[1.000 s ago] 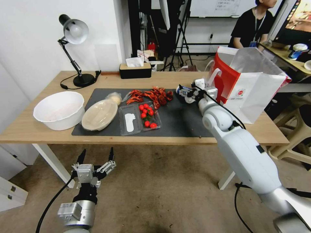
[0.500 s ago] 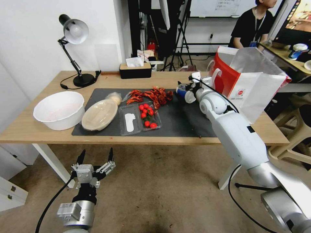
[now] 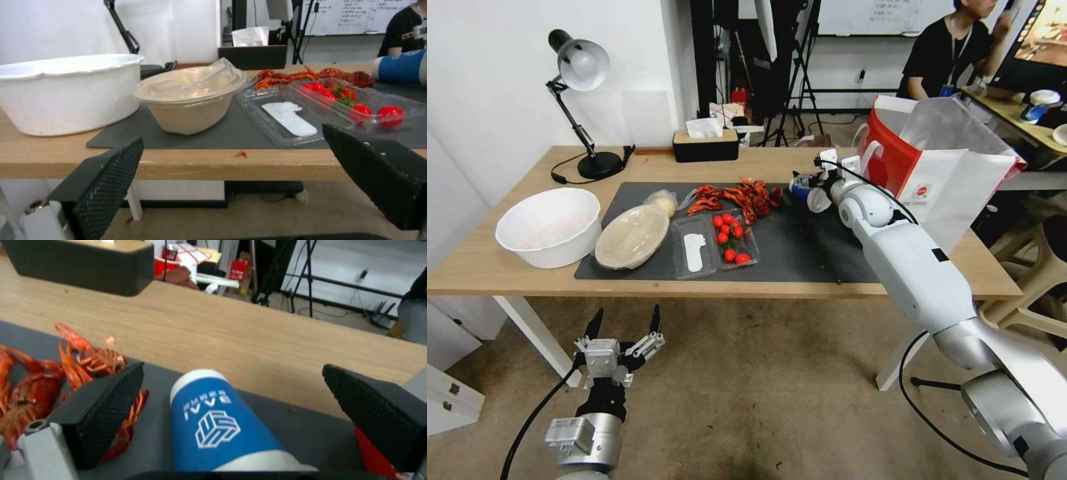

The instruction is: Pick up the trash from the table and place it into the takeout bag.

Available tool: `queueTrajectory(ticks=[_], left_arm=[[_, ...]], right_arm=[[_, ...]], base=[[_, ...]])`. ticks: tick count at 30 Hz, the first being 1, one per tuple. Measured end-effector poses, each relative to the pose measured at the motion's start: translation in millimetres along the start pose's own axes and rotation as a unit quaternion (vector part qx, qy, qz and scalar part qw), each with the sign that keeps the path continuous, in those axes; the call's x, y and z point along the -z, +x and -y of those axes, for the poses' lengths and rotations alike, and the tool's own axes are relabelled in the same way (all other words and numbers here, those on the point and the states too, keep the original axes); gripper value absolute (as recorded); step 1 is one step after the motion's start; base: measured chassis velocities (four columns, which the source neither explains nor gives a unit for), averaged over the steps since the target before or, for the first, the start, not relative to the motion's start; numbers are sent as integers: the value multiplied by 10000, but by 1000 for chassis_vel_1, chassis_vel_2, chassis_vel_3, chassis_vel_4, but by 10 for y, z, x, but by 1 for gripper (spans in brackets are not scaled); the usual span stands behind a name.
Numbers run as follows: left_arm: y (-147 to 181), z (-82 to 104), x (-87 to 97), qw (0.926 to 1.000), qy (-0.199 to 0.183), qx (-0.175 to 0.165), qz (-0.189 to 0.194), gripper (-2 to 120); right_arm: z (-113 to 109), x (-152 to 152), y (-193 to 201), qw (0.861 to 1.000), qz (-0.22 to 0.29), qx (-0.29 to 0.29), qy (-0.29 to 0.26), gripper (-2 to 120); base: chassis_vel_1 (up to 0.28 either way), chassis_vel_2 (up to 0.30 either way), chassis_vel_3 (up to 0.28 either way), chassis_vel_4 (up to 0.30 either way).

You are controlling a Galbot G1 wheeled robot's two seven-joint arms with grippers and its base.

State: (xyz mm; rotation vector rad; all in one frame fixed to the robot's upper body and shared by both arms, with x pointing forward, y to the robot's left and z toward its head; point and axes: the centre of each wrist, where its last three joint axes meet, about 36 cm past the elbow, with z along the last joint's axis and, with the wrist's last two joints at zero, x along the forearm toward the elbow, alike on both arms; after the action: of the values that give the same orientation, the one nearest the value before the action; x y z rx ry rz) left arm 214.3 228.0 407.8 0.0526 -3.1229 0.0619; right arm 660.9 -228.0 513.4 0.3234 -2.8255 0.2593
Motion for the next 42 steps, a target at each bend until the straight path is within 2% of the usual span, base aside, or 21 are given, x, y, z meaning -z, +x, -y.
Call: queueTrajectory(ticks=[28, 42], left_arm=[[-6, 0, 7, 10000, 2, -9, 19, 100], [-9, -1, 4, 10000, 1, -18, 21, 100]], right_arm=[[169, -264, -72, 9987, -444, -7, -243, 100], [156, -411, -98, 9977, -589, 33, -334, 100]], base=[[0, 0, 0, 0], [0, 0, 0, 0]])
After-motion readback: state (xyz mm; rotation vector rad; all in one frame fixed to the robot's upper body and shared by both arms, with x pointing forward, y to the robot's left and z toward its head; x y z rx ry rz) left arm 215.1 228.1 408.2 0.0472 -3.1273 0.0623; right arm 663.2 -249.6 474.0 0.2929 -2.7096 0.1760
